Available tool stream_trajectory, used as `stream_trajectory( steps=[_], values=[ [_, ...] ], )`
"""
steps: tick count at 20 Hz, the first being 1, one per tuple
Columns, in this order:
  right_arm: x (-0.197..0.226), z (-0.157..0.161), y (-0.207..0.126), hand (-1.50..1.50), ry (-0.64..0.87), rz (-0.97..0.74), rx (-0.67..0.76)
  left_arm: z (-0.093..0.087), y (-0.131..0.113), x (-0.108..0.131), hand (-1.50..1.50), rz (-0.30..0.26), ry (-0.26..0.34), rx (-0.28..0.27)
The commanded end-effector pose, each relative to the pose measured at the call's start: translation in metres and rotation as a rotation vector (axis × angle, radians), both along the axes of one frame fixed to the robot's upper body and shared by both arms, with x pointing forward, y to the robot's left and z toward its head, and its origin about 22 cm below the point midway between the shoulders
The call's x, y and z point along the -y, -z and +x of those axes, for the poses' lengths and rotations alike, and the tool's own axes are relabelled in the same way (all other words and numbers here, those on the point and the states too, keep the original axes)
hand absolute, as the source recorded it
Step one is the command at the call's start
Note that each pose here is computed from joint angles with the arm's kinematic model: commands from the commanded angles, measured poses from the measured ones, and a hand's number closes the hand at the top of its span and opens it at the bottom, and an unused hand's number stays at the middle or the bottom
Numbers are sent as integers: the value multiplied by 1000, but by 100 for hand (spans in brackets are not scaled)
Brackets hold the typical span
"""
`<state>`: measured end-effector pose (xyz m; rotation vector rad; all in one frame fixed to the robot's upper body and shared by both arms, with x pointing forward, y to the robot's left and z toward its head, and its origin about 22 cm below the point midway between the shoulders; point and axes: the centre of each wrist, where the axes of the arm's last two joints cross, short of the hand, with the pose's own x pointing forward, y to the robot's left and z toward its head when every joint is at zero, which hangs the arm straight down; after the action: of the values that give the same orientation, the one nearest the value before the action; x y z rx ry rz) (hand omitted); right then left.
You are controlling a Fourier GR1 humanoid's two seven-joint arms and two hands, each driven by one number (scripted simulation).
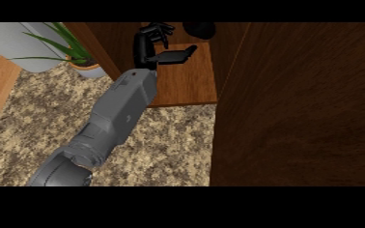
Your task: Pick up the wine, place it into the cabinet and close the cabinet
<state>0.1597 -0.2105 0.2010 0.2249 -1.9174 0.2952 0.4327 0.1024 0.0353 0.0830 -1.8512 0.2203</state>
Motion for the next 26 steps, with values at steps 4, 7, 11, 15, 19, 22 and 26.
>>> stream_trajectory(
  steps=[4, 7, 11, 15, 19, 22, 26],
  values=[
    [-3, -16, -8, -150, -42, 19, 22, 1, 8, -27, -150, 89, -62, -40],
    [-1, -16, -2, -150, -50, 41, 34, -9, 24, -13, -150, 98, -72, -56],
    [7, -13, 4, -150, -31, 38, 12, -10, 25, -10, -150, 150, -73, -64],
    [-1, -9, -3, -150, -57, 10, 12, -4, 17, -23, -150, 194, -83, -69],
    [-2, -9, -2, -150, -26, 23, 22, -14, 35, -23, -150, 155, -114, -49],
    [-8, 1, -5, -150, -42, 34, 32, -14, 35, -19, -150, 138, -117, -27],
    [-4, -1, 3, -150, -51, 27, 26, -25, 53, -22, -150, 136, -105, -31]
  ],
)
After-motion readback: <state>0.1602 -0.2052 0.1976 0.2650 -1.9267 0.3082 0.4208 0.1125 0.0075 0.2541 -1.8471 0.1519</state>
